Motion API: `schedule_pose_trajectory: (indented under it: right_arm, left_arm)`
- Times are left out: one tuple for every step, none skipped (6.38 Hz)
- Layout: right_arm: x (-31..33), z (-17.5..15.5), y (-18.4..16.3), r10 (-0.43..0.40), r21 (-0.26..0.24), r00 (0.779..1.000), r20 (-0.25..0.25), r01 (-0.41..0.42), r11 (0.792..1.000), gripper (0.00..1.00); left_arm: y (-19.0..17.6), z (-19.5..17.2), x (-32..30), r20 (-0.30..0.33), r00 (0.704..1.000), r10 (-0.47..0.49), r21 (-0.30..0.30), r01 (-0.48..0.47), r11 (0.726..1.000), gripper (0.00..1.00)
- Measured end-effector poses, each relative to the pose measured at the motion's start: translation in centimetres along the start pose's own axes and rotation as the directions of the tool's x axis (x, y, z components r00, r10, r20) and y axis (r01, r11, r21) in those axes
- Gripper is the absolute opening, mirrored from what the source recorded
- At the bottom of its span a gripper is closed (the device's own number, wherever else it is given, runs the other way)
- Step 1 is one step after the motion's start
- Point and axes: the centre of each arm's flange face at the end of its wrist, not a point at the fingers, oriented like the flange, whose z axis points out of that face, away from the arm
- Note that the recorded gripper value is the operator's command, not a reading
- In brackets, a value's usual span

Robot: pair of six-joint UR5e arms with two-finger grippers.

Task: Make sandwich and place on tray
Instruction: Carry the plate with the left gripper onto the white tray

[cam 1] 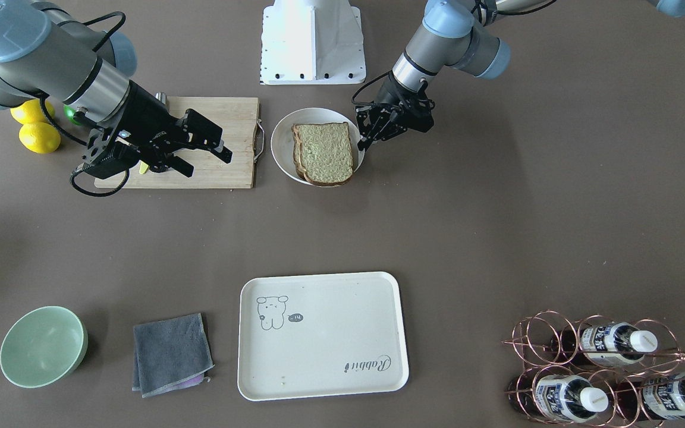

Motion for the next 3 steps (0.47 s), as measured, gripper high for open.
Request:
schedule_pose_trajectory:
  right_arm:
    - [0.3,-0.4,0.3,0.000,-0.005,1.000,0.000,0.000,1.000,1.00]
    - [0.6,-0.8,0.7,-0.001,-0.007,1.000,0.001,0.001,1.000,1.00]
    - [0.7,-1.0,0.9,-0.001,-0.008,1.000,0.002,0.001,1.000,1.00]
  left_arm:
    - [-4.3,-1.0,0.3,0.035,0.999,-0.029,0.010,0.029,1.000,0.00]
    - [-9.2,-2.3,1.4,0.085,0.994,-0.069,0.030,0.067,0.997,0.00]
    - [-13.7,-3.4,2.9,0.116,0.987,-0.110,0.065,0.103,0.993,0.00]
